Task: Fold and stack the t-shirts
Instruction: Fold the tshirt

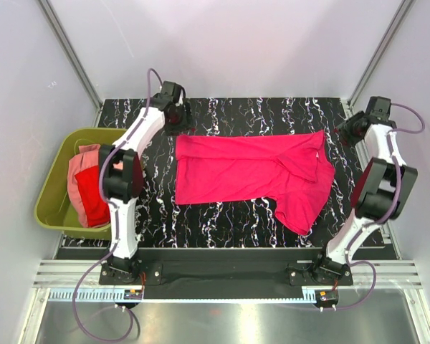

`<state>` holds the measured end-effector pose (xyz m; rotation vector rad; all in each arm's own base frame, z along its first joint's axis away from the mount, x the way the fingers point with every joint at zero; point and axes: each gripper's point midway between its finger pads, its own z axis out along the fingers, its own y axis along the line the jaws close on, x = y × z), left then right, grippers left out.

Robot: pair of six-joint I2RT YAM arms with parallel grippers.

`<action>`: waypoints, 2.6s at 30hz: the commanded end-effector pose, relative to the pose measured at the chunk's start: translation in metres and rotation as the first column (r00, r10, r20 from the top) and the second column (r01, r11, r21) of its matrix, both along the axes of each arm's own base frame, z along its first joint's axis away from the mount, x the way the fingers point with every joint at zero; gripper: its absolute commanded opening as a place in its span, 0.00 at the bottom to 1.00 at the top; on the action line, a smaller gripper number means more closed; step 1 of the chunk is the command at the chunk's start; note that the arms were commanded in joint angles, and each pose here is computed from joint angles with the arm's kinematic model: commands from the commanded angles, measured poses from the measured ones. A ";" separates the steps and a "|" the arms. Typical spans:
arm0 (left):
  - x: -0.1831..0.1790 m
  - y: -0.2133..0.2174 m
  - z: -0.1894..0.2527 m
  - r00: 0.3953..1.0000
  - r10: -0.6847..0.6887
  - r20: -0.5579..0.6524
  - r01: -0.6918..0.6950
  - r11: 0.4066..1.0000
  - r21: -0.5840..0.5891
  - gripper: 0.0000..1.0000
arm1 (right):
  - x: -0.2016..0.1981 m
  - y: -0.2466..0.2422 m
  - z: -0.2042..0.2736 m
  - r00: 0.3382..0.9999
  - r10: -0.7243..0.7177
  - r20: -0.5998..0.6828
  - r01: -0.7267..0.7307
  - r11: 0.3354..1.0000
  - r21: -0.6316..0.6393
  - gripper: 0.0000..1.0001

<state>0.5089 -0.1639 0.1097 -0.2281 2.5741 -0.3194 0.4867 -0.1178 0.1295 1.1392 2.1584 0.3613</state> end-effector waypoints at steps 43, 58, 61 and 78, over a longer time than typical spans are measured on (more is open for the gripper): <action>-0.128 -0.060 -0.006 0.964 -0.258 -0.063 0.253 0.964 -0.081 0.64 | -0.088 0.155 -0.081 0.636 0.557 -0.533 -0.765 0.543 -0.346 0.48; -0.128 -0.058 -0.013 0.966 -0.246 -0.079 0.241 0.968 -0.074 0.63 | -0.078 0.167 -0.087 0.621 0.597 -0.508 -0.784 0.498 -0.372 0.45; -0.129 -0.059 -0.015 0.965 -0.249 -0.083 0.243 0.967 -0.075 0.63 | -0.077 0.174 -0.088 0.612 0.608 -0.506 -0.791 0.484 -0.375 0.44; -0.122 -0.024 -0.052 0.978 -0.115 -0.174 0.134 0.985 0.104 0.63 | -0.101 0.185 -0.058 0.531 0.605 -0.593 -0.838 0.478 -0.264 0.00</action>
